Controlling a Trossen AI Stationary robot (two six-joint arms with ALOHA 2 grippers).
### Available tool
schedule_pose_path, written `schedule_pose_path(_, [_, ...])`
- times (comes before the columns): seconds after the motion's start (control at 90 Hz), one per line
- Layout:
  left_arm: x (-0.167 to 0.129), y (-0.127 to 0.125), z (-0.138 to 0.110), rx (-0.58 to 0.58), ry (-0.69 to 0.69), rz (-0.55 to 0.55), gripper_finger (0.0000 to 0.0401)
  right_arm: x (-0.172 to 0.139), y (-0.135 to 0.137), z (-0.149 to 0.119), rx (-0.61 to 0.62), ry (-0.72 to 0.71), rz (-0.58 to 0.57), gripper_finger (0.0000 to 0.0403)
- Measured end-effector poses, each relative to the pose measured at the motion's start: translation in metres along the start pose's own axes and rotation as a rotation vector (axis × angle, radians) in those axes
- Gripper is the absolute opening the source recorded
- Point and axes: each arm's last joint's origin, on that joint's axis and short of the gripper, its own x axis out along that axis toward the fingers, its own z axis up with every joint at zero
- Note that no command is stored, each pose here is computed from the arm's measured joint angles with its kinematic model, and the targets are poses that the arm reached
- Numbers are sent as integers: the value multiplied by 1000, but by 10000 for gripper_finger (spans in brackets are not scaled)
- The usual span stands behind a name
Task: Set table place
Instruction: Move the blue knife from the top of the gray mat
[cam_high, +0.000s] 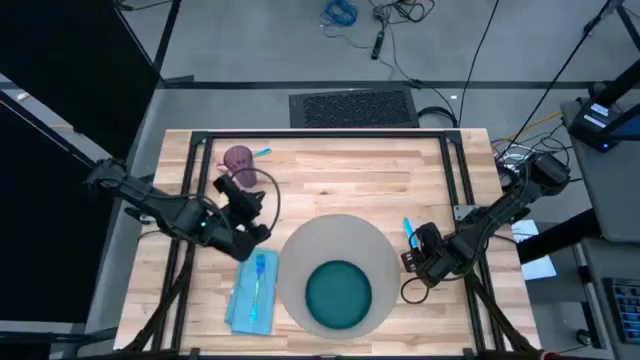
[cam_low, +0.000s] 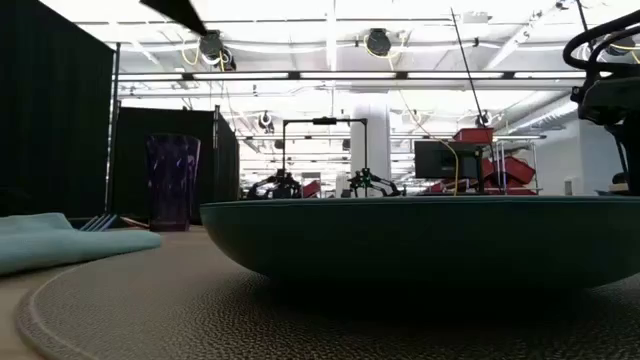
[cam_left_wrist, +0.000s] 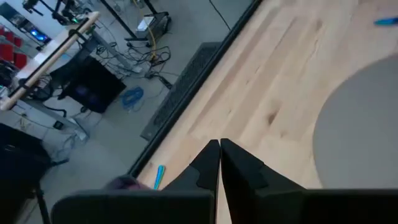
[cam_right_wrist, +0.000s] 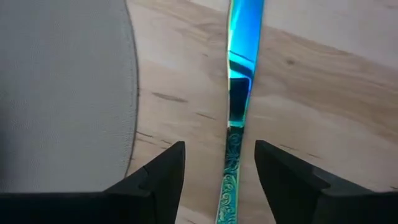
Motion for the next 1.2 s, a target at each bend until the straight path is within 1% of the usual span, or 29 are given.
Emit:
schedule_pose_path(0.111, [-8, 1, -25, -34, -78, -28, 0, 0, 0, 0, -10, -2, -1, 173])
schedule_pose_path(0.244, [-18, 7, -53, -110, -201, -152, 0, 0, 0, 0, -22, -3, -3, 173])
schedule_pose_path(0.333, [-17, 9, -69, -187, -295, -229, 0, 0, 0, 0, -30, -2, -2, 173])
schedule_pose_path(0.389, [-13, 9, -79, -203, -349, -255, 0, 0, 0, 0, -36, -3, -3, 173])
schedule_pose_path(0.478, [-5, 15, -92, -227, -414, -258, 0, 0, 0, 0, -35, -2, 0, 173])
schedule_pose_path(0.578, [5, 26, -102, -335, -431, -233, 0, 0, 0, 0, -28, -1, 3, 173])
schedule_pose_path(0.644, [9, 31, -105, -407, -424, -214, 0, 0, 0, 0, -22, 2, 2, 173])
schedule_pose_path(0.722, [12, 34, -105, -433, -417, -193, 0, 0, 0, -1, -20, 20, -7, 173])
schedule_pose_path(0.933, [14, 33, -105, -398, -413, -185, 0, 0, 0, -1, -17, 24, -7, 173])
schedule_pose_path(1.2, [14, 31, -105, -363, -408, -227, 0, 10, 3, -5, -46, 8, -54, 173])
